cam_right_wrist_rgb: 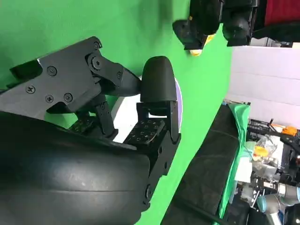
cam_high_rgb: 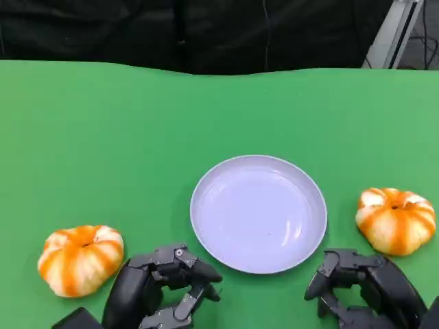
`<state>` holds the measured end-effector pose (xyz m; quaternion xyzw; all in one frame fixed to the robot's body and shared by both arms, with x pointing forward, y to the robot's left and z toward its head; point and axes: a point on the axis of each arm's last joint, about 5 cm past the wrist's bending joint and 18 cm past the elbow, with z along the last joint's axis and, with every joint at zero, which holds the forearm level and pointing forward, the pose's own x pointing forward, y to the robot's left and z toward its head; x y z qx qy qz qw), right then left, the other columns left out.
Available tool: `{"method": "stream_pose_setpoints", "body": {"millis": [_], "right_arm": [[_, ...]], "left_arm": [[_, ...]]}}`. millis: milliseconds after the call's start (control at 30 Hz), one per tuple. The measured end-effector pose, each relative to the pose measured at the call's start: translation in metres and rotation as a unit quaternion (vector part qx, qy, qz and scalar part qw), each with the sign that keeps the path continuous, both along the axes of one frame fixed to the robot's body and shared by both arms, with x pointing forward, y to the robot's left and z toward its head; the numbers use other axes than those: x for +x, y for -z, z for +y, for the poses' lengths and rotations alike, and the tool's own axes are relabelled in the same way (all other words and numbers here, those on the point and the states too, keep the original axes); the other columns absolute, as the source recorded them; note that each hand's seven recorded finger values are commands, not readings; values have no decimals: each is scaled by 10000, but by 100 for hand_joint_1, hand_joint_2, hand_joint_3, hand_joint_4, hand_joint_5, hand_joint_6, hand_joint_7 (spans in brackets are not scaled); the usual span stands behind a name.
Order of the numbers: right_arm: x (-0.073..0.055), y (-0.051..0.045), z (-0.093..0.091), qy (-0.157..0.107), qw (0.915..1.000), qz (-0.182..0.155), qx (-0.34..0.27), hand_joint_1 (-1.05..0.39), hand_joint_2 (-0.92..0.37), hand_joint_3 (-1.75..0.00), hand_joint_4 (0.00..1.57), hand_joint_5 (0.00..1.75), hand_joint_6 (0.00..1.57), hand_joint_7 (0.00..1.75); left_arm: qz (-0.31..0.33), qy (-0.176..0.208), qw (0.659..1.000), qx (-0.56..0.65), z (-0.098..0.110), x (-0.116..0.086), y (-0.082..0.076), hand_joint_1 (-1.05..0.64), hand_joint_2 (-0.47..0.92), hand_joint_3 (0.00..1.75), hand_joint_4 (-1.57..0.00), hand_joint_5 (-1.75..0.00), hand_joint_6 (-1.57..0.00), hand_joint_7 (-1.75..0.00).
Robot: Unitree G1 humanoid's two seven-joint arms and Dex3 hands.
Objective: Grasp the bread from the table and place it into the plate.
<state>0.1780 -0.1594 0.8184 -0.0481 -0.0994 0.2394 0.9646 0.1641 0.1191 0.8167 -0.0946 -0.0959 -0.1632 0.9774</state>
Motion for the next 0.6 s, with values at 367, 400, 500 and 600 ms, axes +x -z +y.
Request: {"method": "stream_pose_setpoints", "body": {"millis": [367, 400, 500, 600], "right_arm": [[0, 0, 1, 7, 10000, -8, -5, -13, -63, -94, 81, 150, 83, 121], [0, 0, 1, 7, 10000, -8, -4, -13, -63, -94, 81, 150, 83, 121], [0, 0, 1, 6, 10000, -8, -4, -13, -63, -94, 81, 150, 83, 121], [1, -1, 3, 4, 10000, -9, -3, -13, -63, -94, 81, 150, 83, 121]], "left_arm": [[0, -26, 9999, -156, 34, 9, -15, -38, 92, 8, -93, -2, -86, 0], [-29, -9, 9999, -142, 45, 13, -22, -39, 92, 8, -93, -2, -85, 0], [-80, -7, 9999, -121, 65, 22, -38, -40, 92, 8, -92, -1, -84, 0], [-79, -14, 9999, -122, 74, 19, -41, -69, 92, 13, -51, 0, -42, 0]]}}
